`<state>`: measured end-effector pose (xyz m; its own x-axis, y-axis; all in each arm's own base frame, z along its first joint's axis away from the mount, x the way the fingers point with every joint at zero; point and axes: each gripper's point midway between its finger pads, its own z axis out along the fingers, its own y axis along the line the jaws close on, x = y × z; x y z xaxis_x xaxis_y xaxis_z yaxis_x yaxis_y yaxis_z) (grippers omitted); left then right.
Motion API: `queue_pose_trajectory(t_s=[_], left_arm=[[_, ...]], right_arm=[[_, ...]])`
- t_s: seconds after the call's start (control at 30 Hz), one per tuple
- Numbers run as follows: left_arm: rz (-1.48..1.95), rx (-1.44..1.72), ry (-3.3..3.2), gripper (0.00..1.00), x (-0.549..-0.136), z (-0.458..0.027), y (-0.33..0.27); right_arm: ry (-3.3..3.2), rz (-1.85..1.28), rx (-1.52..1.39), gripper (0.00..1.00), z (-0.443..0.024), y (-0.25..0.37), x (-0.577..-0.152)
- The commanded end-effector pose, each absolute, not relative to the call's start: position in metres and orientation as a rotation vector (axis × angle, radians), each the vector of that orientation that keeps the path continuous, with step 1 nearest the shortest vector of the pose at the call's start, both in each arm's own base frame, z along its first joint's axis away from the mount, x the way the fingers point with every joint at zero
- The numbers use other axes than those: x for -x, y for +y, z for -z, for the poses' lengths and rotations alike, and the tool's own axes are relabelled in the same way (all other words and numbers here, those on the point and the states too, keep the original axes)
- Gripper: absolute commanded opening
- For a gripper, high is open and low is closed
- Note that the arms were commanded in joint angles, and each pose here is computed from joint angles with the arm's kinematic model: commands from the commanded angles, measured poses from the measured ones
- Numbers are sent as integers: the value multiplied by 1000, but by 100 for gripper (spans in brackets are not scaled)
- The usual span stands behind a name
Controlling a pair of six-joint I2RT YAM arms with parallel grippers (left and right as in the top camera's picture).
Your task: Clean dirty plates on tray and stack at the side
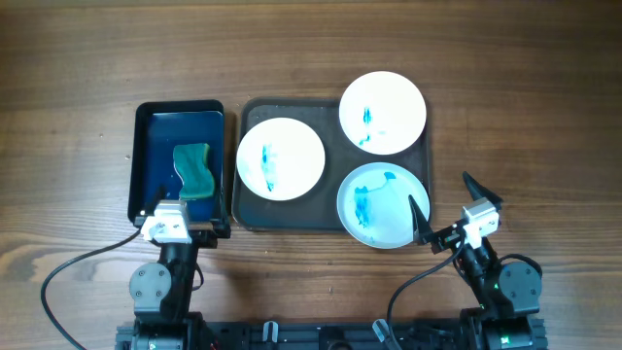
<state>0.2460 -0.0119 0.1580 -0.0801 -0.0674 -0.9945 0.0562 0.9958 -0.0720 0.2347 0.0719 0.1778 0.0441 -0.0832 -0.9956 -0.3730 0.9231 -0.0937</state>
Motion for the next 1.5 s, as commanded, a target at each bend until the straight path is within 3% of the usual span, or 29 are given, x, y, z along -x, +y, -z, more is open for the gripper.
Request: queue_pose_trajectory(t_s=[0.0, 0.23, 0.5, 0.9, 1.33, 1.4, 1.47], left_arm=[[210, 83, 1646, 100, -246, -157, -16], [356, 228, 1623, 100, -246, -162, -17], [286, 157, 1652, 100, -250, -219, -17], [245, 109, 2285, 100, -322, -291, -27], [309, 69, 2551, 100, -351, -265, -46], [327, 60, 2517, 100, -358, -269, -49], [332, 55, 2500, 100, -362, -272, -50]], right_arm=[[1512, -236, 360, 100, -180, 72, -235], [1505, -308, 401, 100, -180, 83, -230], [1513, -411, 409, 100, -223, 94, -228], [1997, -686, 516, 99, -302, 132, -306], [2381, -1007, 430, 100, -269, 159, -355], [2464, -936, 385, 87, -249, 161, -361], [2579, -831, 284, 82, -224, 169, -366]])
